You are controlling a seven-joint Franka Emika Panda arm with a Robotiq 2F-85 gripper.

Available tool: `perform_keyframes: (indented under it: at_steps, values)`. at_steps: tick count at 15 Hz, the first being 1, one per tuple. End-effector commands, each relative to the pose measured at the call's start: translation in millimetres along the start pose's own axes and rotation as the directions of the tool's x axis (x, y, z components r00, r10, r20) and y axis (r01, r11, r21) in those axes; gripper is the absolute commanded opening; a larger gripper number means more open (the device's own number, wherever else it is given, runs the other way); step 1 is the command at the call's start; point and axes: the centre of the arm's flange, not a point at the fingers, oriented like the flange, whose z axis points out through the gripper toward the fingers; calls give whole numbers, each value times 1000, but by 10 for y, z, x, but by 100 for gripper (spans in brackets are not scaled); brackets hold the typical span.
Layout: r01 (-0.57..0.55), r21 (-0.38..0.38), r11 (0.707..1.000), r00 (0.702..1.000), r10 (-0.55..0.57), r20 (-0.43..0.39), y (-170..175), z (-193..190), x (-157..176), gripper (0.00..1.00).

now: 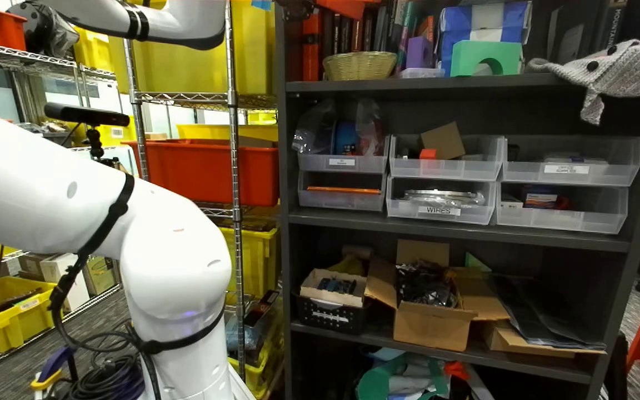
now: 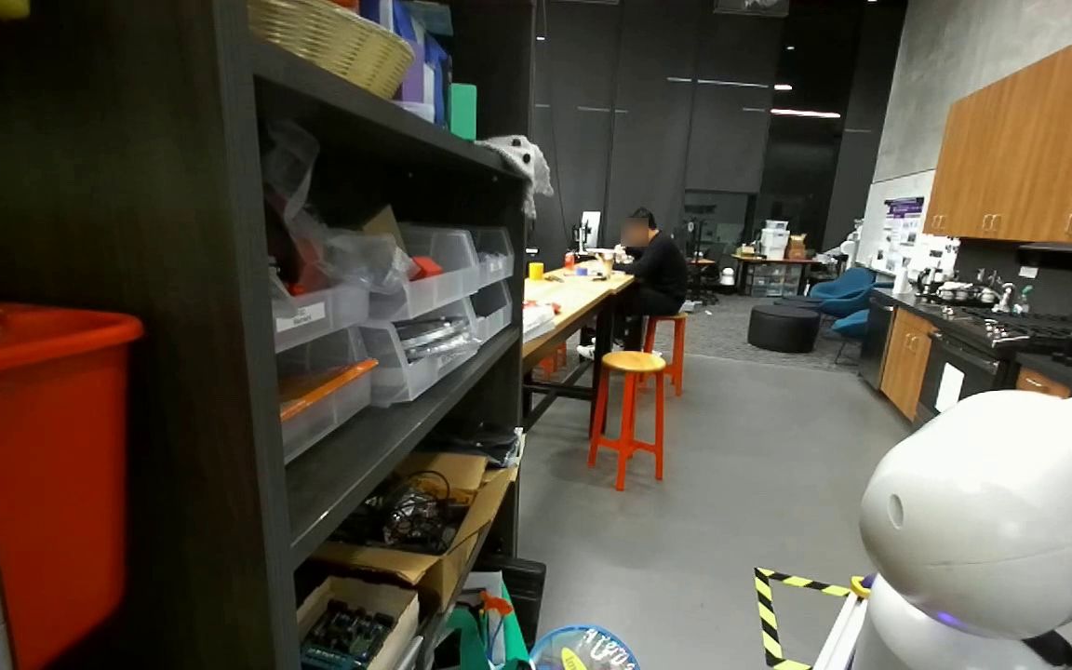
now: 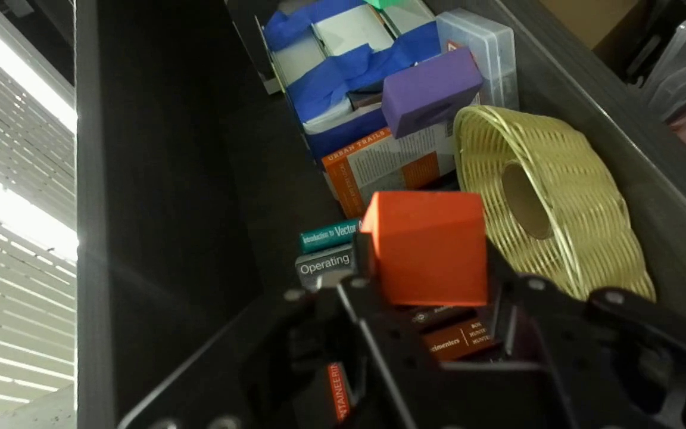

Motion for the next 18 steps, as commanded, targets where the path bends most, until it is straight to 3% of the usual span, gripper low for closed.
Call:
perform_keyframes:
  at_steps: [1, 5, 9, 18]
  values:
    - [-10, -17, 1000, 998, 11, 63, 82, 86, 289, 15]
    - [-4, -6, 1000, 998, 4, 60, 65, 122, 452, 15]
    - [-15, 72, 997, 998, 11, 63, 35, 188, 542, 15]
    - [-57, 148, 987, 994, 43, 101, 62, 406, 783, 15]
